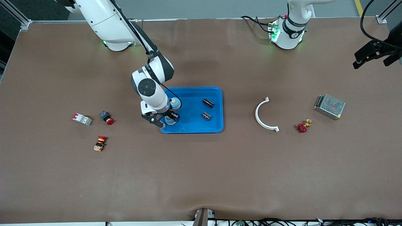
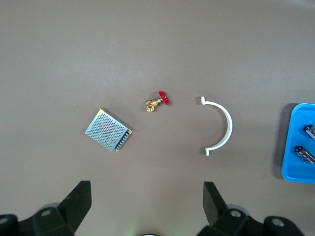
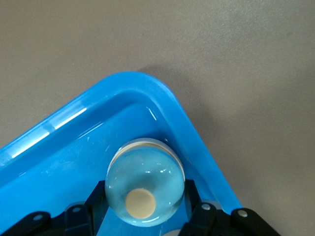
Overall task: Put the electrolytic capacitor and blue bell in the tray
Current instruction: 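Carry the bell into the tray with the right gripper and release it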
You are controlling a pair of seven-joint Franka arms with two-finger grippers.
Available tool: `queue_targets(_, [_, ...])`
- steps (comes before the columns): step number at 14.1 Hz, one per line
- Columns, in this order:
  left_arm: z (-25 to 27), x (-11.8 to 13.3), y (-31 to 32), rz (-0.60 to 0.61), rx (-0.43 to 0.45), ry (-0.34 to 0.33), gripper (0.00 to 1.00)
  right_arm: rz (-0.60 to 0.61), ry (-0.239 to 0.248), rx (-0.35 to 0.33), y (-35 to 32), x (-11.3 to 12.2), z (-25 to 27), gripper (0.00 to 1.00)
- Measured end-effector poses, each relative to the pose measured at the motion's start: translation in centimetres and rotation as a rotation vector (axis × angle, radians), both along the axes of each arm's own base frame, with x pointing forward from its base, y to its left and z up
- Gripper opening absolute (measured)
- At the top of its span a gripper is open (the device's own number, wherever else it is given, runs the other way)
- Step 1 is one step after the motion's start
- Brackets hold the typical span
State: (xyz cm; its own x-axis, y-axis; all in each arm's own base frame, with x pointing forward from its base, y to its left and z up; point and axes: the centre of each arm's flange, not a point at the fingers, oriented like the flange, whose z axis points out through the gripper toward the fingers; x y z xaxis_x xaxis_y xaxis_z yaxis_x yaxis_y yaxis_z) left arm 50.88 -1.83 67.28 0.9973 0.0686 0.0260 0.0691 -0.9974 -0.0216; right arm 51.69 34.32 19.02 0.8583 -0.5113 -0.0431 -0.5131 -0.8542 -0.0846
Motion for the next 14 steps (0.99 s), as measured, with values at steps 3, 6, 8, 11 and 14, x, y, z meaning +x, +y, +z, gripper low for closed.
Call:
queue_targets(3, [-0.1,-0.1,-0.4,-0.007,0.001,0.008,1.00,0.000,-0.002,0.002,0.1,0.2,0.0,0.67])
queue_targets(6, [-0.7,-0.1,-0.8,-0.014,0.002,0.023,1.00,-0.031,-0.001,0.002,0.2,0.3,0.0,0.67])
queue_targets(8, [-1.4,-0.1,-1.2,-0.023,0.003,0.036,1.00,-0.041,-0.005,0.003,0.3,0.4,0.1,0.82])
queue_targets(11, [-2.4,0.0,-3.5,-0.065,0.007,0.040,1.00,-0.043,-0.013,0.007,0.7,1.0,0.9,1.00])
queue_targets(14, [-2.5,0.0,-4.1,-0.076,0.008,0.038,1.00,-0.036,0.056,-0.033,1.3,2.3,3.1,1.00])
